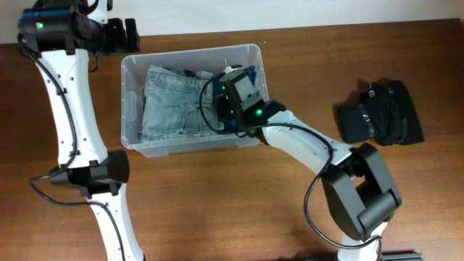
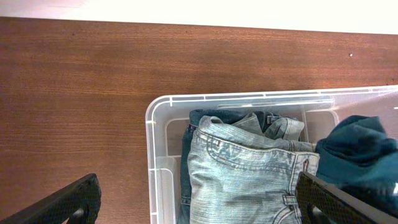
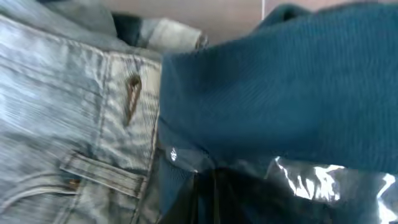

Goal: Pack container
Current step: 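Lower the teal garment into the container's right side and release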

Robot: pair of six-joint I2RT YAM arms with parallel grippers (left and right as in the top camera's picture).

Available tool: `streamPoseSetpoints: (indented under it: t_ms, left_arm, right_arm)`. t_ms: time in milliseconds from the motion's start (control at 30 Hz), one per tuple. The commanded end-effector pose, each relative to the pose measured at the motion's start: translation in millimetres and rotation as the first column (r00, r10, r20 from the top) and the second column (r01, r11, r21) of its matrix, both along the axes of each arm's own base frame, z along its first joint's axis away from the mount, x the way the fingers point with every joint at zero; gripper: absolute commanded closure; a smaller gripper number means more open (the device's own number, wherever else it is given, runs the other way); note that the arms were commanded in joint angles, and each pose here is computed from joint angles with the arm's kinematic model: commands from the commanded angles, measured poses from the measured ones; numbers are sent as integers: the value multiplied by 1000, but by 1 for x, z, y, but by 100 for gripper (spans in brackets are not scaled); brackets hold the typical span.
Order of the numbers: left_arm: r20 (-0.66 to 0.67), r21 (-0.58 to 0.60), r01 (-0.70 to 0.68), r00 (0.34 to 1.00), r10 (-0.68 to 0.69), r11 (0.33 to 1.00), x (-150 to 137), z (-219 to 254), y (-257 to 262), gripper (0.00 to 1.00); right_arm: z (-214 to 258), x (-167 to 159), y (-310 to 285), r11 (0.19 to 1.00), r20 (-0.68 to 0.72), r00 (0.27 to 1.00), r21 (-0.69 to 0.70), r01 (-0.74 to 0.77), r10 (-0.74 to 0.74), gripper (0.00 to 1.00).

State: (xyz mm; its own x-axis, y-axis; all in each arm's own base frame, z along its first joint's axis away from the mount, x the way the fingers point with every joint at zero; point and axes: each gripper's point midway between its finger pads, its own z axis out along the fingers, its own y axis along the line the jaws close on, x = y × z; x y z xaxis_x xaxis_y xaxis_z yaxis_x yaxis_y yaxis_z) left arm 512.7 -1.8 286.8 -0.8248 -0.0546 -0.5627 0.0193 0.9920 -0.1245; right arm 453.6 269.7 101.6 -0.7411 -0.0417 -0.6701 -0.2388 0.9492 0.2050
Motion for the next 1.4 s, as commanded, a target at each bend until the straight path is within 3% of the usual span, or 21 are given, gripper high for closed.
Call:
streamPoseSetpoints:
  t_ms: [0, 433, 667, 1167, 1367]
  left_arm:
    - [38, 16, 3, 999, -4, 1000, -5, 16, 2, 1]
    - [38, 15, 3, 999, -4, 1000, -5, 16, 2, 1]
    - [38, 15, 4, 999, -4, 1000, -5, 16, 2, 1]
    - [38, 15, 4, 999, -4, 1000, -5, 16, 2, 1]
    - [38, 15, 4, 999, -4, 1000, -5, 16, 2, 1]
  right_arm:
    - [1, 7, -6, 1000, 0, 1000, 13, 19, -19, 96]
    - [26, 48, -47, 991, 83, 989, 64, 118, -124, 96]
    - [-19, 35, -50, 994, -35, 993, -4, 112, -112, 96]
    - [-68, -11, -34, 996, -226, 973, -83, 26, -44, 96]
    - [-61, -6, -32, 997, -217, 975, -78, 21, -38, 96]
